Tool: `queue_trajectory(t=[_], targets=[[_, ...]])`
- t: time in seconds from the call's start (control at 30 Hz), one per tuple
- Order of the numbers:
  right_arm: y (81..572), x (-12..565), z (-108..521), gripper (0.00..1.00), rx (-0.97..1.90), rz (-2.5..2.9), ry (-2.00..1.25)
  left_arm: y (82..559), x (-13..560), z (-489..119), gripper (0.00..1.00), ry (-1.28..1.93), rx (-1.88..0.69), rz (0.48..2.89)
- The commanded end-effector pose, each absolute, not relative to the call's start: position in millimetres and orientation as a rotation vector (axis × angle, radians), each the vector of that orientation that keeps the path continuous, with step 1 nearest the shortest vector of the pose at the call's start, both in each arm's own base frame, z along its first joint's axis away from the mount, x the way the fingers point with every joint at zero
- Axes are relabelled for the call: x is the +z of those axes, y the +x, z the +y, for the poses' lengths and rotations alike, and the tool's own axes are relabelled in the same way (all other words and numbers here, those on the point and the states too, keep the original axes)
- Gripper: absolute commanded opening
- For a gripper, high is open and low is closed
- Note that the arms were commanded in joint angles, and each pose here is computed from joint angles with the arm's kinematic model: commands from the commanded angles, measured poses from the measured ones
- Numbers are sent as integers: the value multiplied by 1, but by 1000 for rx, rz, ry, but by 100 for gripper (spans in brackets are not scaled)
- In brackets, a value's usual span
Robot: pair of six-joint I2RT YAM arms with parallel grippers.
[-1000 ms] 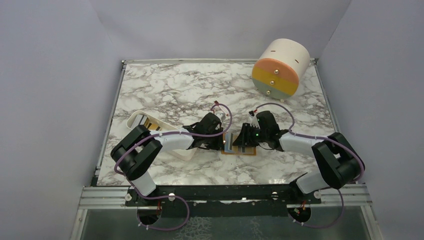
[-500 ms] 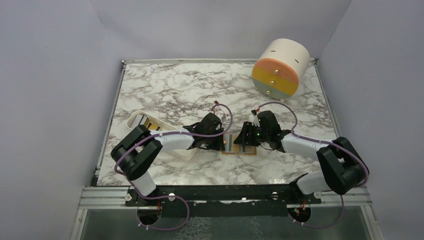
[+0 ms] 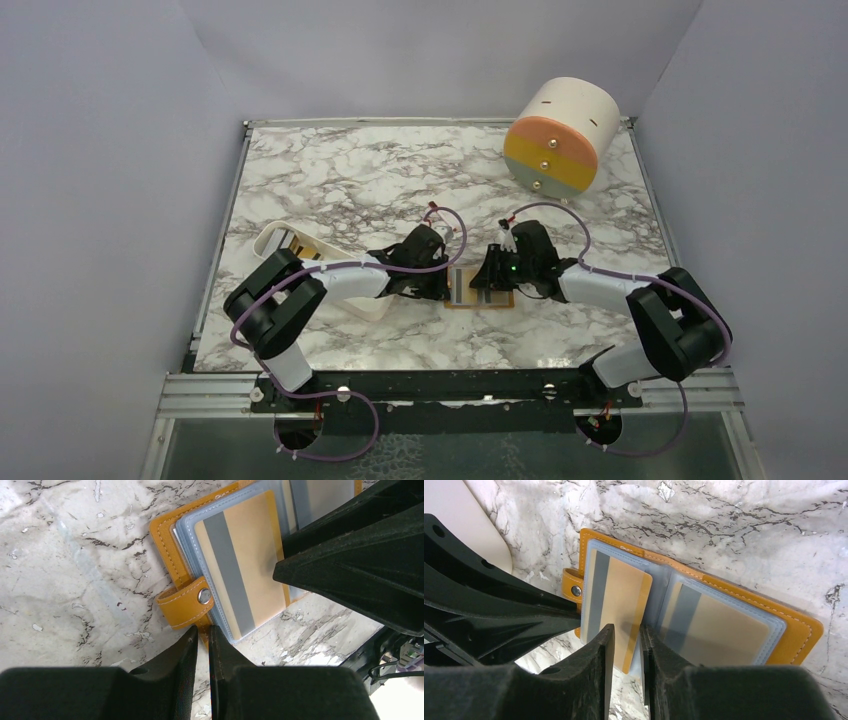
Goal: Put the credit cards into the card holder
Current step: Insert the credit card into the card holder, then pick up the credit card from the storage box.
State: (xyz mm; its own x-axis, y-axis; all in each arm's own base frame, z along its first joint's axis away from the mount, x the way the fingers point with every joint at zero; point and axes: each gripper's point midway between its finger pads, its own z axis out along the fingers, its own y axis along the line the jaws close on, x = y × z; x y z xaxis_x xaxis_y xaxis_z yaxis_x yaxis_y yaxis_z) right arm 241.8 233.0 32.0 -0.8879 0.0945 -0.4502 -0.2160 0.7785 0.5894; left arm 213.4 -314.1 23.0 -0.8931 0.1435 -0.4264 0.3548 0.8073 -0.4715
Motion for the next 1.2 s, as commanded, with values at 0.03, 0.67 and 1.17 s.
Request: queue_trajectory(t=[0.03,0.67,1.17], targets=[[248,35,236,24,884,2470,-186,214,19,-313,18,416,-742,2636],[245,70,228,45,863,2383,-233,282,115,-251,56,423,-289,2413],[237,61,235,43,927,2405,-274,337,198,-53,53,341,289,2219]])
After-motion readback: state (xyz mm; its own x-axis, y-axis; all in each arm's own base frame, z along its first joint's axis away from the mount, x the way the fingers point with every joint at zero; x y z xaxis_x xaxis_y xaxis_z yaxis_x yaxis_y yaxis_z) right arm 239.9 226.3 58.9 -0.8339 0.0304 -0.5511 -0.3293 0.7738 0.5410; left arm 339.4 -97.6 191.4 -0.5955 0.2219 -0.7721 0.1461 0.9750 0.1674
